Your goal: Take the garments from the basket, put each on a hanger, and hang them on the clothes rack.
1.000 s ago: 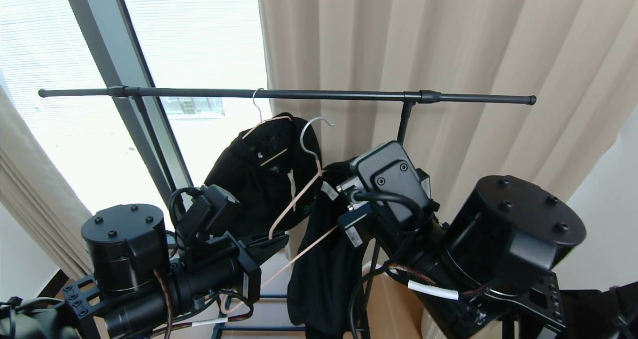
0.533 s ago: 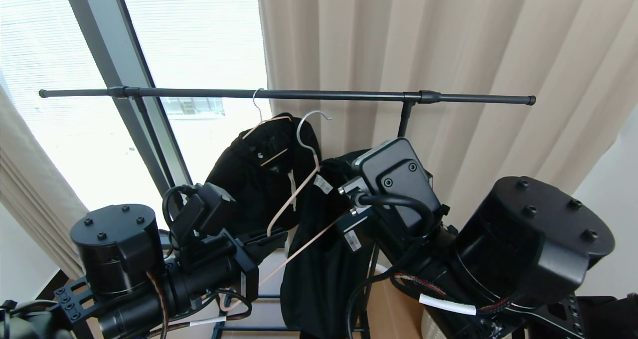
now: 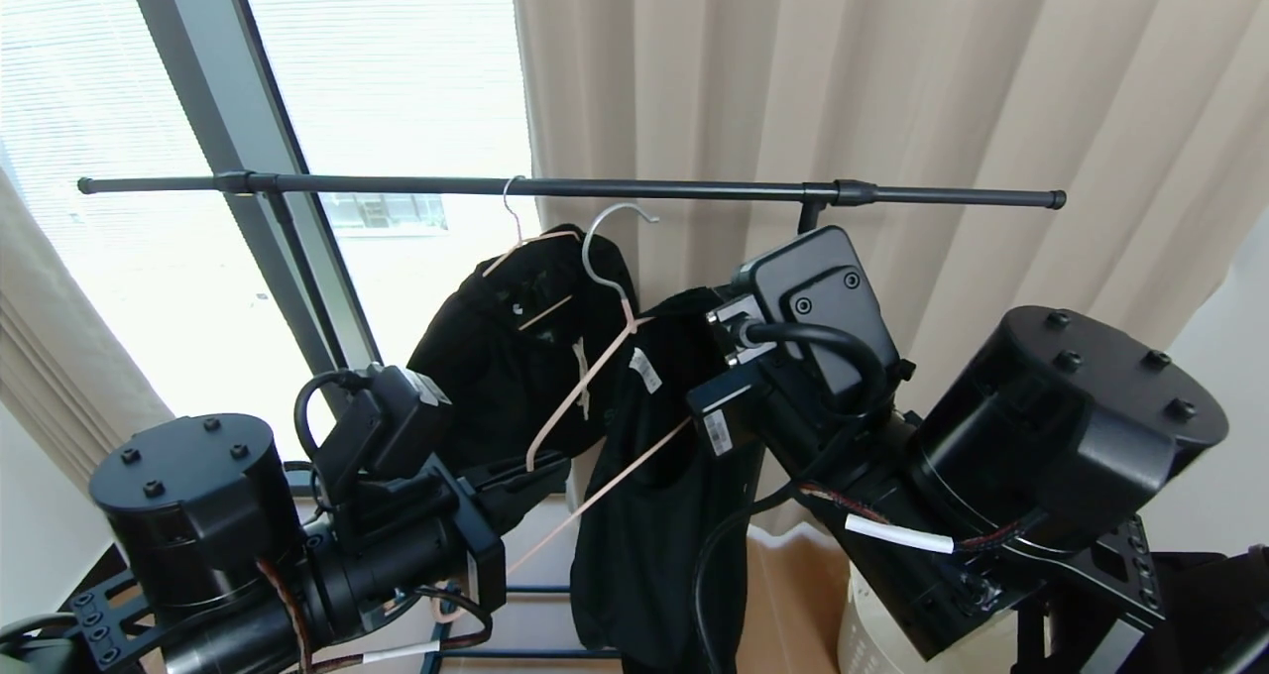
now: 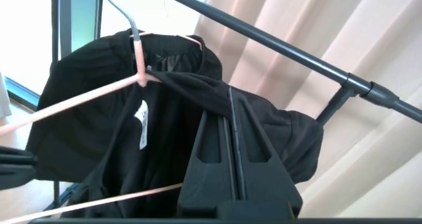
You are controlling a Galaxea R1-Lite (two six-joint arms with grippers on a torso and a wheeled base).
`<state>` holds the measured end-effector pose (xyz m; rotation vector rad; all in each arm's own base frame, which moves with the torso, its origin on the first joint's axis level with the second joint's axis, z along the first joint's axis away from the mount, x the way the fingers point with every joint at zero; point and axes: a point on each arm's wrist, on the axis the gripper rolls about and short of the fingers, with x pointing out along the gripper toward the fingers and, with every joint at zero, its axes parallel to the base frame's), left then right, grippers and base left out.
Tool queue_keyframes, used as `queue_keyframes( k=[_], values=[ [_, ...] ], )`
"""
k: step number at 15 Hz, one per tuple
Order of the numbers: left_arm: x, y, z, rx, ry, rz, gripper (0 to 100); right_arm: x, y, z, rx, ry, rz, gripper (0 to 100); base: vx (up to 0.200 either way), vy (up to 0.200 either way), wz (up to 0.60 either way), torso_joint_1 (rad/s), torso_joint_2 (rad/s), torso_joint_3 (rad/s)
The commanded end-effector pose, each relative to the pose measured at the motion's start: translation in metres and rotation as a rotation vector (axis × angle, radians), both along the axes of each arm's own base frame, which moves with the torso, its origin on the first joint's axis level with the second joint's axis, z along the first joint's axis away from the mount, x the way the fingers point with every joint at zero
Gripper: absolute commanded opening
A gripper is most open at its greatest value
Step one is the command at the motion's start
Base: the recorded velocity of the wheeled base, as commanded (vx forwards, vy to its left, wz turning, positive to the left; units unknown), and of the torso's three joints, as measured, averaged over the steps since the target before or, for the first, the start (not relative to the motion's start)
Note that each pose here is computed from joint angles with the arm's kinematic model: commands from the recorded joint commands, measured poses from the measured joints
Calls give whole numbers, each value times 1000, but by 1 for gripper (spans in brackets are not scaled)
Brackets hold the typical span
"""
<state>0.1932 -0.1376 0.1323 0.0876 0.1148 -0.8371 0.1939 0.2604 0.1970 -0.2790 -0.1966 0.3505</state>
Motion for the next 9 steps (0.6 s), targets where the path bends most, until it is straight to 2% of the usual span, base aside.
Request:
queue_keyframes(
  k=[1,6,7,9],
  values=[
    [-3,-2,-1,3,2,-14,0,1,1,3,23,-10,2,0,0,0,0,0,0,0],
    [-7,-3,-3,26,-9,-32,0,0,1,3,32,-16,2,0,0,0,0,0,0,0],
    [-7,-3,-3,26,-9,-32,0,0,0,5,37,-20,0,100,0,0,0,0,0,0],
    [-6,-3,-4,27,-7,-31,0,-1,0,7,42,-23,3,100,0,0,0,0,0,0]
  ],
)
